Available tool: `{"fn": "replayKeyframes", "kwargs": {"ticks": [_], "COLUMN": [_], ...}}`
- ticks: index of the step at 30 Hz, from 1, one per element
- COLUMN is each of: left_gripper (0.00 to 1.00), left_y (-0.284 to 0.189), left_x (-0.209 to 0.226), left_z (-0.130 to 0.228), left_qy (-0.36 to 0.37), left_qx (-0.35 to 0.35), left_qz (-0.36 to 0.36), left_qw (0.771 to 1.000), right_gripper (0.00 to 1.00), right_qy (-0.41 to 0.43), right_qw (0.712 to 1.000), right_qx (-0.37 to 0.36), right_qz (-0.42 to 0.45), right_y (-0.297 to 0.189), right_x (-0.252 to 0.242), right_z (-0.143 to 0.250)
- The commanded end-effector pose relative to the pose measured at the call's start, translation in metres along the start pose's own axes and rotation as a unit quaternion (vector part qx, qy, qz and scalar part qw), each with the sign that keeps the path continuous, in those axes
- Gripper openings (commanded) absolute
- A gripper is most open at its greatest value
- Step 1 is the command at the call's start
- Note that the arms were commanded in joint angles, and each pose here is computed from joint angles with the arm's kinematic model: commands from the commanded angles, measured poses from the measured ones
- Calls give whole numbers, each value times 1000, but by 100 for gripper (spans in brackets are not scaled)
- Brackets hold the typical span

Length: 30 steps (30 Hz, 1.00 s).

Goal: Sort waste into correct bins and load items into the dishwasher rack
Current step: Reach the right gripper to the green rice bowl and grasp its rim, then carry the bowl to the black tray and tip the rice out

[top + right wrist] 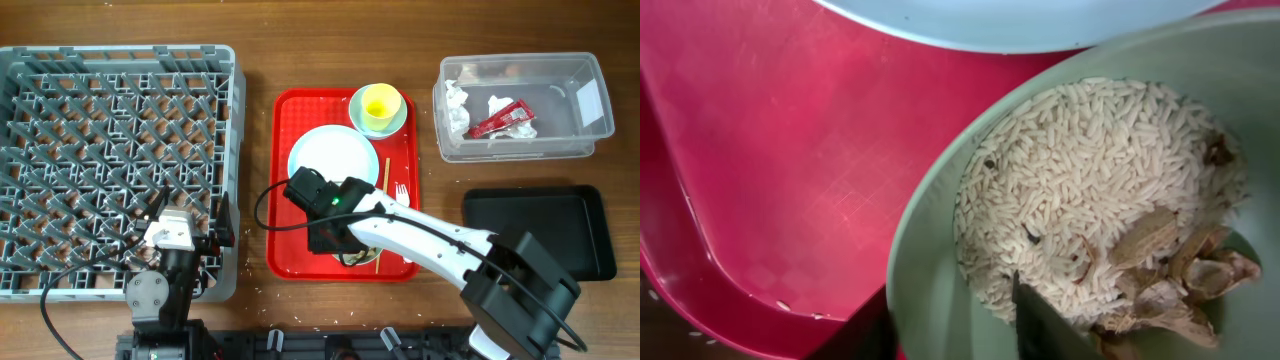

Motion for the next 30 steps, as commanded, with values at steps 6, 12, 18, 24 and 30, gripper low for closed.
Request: {"fn": "replayKeyframes", "kwargs": {"ticks": [6, 12, 18, 24, 30], "left_gripper": [100, 100, 100, 100, 100], "left_y": [0, 0, 0, 0, 0], "left_x": [-1, -1, -1, -1, -1], "left_z": [2, 2, 2, 2, 2], "left_qy": [8, 8, 8, 8, 8], "left_qx": [0, 0, 0, 0, 0], "left_qz": [4, 4, 4, 4, 4], "left_qw": [1000, 1000, 1000, 1000, 1000], "right_gripper": [27, 4, 4, 4, 4], "right_qy": [-59, -61, -63, -31, 39], "right_qw": [997, 997, 997, 992, 988], "right_qx": [-28, -29, -24, -50, -64], "right_qz": [45, 43, 26, 111, 135], "right_y": [9, 9, -2, -38, -68], "right_x": [6, 9, 19, 6, -17], "right_z": [11, 13, 10, 2, -26]}}
Point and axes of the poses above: each gripper's point midway between its finger pads, its own y axis out along the fingers, its own x axis along the line the jaws close on, z = x × y, the point moved 7 cm from there along -y, back along the fingers, and after that the axes turned 1 degree about -y, right-handed, at the moved point
